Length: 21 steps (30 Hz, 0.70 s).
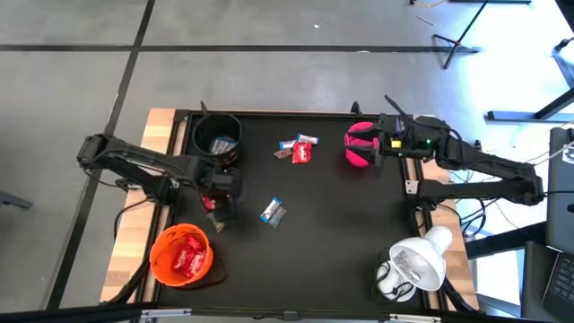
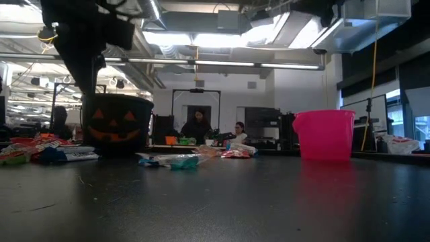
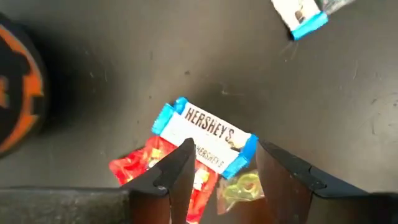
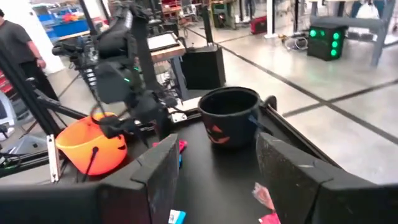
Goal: Sort candy
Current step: Put the white chocolate bar into the black bucket
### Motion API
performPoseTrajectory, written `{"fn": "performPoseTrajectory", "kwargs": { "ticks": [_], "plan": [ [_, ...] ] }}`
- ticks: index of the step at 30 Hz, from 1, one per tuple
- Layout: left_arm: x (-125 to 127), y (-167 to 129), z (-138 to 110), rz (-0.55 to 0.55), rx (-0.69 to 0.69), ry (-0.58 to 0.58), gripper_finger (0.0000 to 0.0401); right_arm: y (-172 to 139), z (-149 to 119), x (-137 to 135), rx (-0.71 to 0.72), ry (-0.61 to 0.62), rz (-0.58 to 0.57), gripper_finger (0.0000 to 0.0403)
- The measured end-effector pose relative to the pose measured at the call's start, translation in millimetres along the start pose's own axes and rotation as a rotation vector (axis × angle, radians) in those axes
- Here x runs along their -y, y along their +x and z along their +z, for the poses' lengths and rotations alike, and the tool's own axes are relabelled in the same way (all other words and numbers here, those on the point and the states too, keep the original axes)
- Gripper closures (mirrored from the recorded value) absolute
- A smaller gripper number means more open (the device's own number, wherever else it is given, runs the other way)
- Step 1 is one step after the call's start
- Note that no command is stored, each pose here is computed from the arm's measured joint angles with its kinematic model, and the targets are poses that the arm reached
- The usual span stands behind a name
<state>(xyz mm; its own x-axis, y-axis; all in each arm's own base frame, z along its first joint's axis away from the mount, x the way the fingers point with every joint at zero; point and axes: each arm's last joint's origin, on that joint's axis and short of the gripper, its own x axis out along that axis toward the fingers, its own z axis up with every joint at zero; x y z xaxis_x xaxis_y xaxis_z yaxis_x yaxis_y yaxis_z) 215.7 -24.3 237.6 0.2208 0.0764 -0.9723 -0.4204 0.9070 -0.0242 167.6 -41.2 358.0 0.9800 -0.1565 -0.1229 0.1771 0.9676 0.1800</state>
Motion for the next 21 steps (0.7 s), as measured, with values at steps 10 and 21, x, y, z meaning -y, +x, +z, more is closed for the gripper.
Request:
{"fn": "performPoseTrajectory", "kwargs": {
  "ticks": [10,21],
  "plan": [
    [-6.7,28.2,14.4,0.06,-0.107,-0.029,0.023,5.5,-6.8,-34.8,-0.004,-0.117,0.042,0.019],
    [-8.8,55.1,20.4,0.088,-0.236,-0.101,0.016,4.0,-11.3,-50.3,-0.013,-0.169,0.054,0.019]
  ]
}}
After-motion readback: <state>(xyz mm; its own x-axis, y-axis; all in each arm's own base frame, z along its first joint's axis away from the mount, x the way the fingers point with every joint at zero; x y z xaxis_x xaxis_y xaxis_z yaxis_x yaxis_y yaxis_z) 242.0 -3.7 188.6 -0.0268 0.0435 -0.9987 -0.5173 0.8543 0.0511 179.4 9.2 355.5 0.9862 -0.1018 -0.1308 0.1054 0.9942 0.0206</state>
